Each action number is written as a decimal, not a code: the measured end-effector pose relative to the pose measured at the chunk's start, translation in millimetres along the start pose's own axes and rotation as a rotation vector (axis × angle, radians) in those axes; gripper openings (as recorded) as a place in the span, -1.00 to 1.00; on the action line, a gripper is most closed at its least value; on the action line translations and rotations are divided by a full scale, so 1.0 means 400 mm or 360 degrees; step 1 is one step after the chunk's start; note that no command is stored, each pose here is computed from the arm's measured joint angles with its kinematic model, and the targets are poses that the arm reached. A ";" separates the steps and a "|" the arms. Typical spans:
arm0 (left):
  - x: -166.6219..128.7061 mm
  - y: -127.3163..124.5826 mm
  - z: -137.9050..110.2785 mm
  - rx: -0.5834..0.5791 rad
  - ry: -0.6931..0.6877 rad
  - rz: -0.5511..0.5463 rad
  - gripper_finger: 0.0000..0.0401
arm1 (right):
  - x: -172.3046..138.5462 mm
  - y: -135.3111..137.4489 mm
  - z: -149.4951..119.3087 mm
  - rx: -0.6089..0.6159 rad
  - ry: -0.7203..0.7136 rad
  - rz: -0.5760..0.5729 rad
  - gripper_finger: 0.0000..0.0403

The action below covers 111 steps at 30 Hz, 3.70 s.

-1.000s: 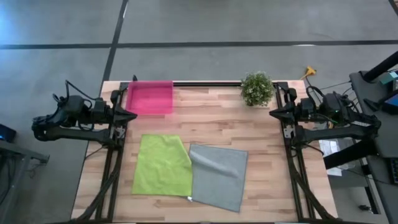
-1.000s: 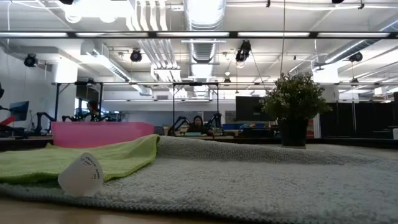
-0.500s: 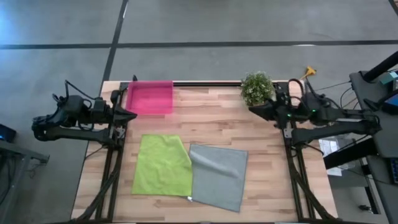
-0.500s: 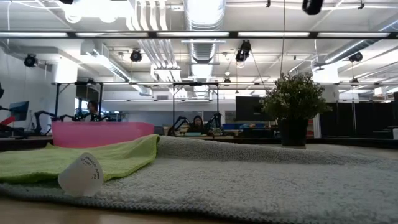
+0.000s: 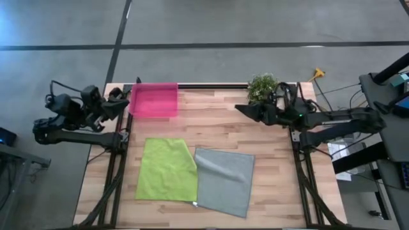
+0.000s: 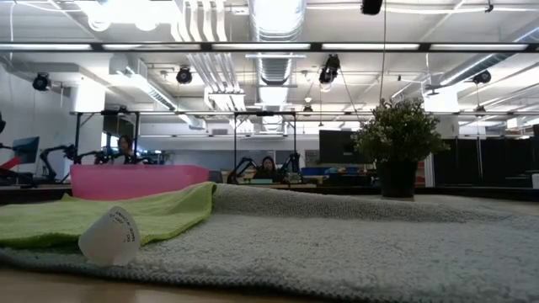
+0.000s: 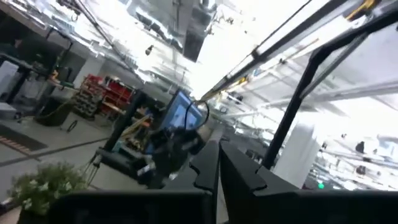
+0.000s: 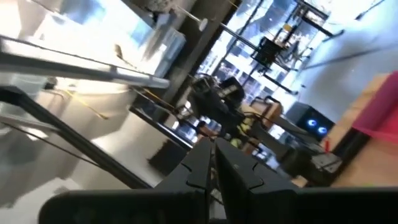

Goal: Roll microfiber towels into tight, uniform cylinder then place into a basket
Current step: Roll the blue microfiber cloth

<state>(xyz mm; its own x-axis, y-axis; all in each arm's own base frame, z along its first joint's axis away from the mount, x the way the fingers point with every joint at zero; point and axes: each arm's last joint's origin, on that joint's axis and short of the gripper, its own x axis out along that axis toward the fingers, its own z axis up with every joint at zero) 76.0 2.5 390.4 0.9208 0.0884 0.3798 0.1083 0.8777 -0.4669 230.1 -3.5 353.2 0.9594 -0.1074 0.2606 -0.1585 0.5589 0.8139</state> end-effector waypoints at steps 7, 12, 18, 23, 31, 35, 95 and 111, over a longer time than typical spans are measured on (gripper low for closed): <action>0.033 -0.004 0.028 0.0036 -0.0338 0.0136 -1.00 | 0.023 -0.045 -0.020 -0.0031 0.0132 -0.0124 -0.91; 0.096 -0.005 0.020 0.0196 -0.0327 0.0183 -1.00 | 0.011 -0.065 -0.020 -0.0188 0.0588 -0.0511 -0.76; 0.199 -0.002 -0.007 0.0207 -0.0135 0.0234 -1.00 | -0.049 -0.080 -0.005 -0.0377 0.1215 -0.1258 -0.41; 0.287 0.009 -0.044 0.0262 0.0222 0.0324 -1.00 | -0.073 -0.114 -0.033 -0.0331 0.1530 -0.1381 -0.16; 0.383 0.015 -0.091 0.0298 0.0951 0.0449 -0.88 | -0.133 -0.201 -0.097 -0.0205 0.1769 -0.1468 0.06; 0.416 0.024 -0.117 0.0282 0.1101 0.0458 -0.71 | -0.154 -0.239 -0.121 -0.0176 0.1759 -0.1491 0.06; 0.439 0.066 -0.183 0.0434 0.1184 0.0499 -0.33 | -0.203 -0.269 -0.262 -0.0574 0.1778 -0.1357 -0.96; 0.528 0.361 -0.387 0.0253 0.1857 0.0199 -0.33 | -0.193 -0.219 -0.228 -0.0594 0.1820 -0.1355 -0.96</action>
<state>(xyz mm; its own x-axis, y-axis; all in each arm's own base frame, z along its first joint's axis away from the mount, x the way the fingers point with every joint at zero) 344.1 75.1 279.5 0.7158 -0.2331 -0.6582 0.0212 0.9495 -0.3132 191.4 31.0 214.4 0.4171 0.0893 -0.9045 0.4329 0.8555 0.2841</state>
